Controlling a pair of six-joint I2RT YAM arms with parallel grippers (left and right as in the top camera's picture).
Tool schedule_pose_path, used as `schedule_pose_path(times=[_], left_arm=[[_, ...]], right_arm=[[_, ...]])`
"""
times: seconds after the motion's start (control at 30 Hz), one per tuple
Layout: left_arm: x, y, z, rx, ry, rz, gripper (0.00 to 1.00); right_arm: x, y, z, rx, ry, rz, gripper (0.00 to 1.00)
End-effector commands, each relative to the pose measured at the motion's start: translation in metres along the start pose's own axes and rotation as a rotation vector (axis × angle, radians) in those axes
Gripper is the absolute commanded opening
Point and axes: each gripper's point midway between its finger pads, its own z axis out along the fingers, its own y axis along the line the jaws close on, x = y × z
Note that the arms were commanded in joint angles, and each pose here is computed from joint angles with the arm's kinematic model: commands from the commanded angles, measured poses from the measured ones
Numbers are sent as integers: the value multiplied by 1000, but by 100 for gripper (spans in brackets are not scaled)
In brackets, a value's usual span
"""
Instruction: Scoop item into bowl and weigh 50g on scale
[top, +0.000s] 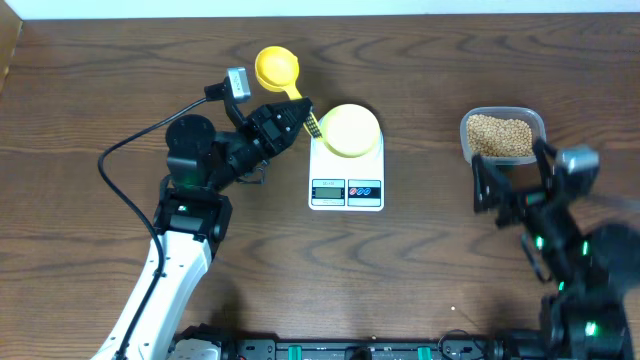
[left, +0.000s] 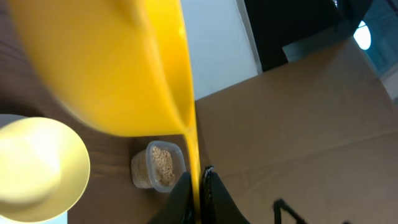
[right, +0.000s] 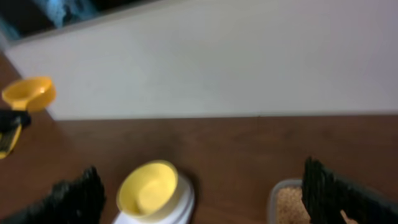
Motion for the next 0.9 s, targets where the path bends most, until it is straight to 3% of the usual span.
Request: schedule_pose_path(times=[0.0, 0.13, 0.43, 0.63, 0.73, 0.87], left_arm=[[-8, -4, 3, -11, -55, 65, 8], [-15, -19, 3, 40, -90, 144, 7], [-22, -33, 16, -2, -270, 175, 7], [-25, -80, 13, 155, -344, 219, 7], [-27, -86, 11, 193, -348, 136, 7], [-27, -85, 12, 220, -327, -32, 8]], right_arm=[[-11, 25, 25, -169, 79, 33, 99], [-16, 53, 43, -396, 107, 85, 99], [-30, 98, 83, -628, 147, 537, 99], [-30, 122, 96, -718, 223, 827, 99], [-25, 123, 100, -706, 280, 942, 93], [-23, 125, 100, -709, 292, 956, 84]])
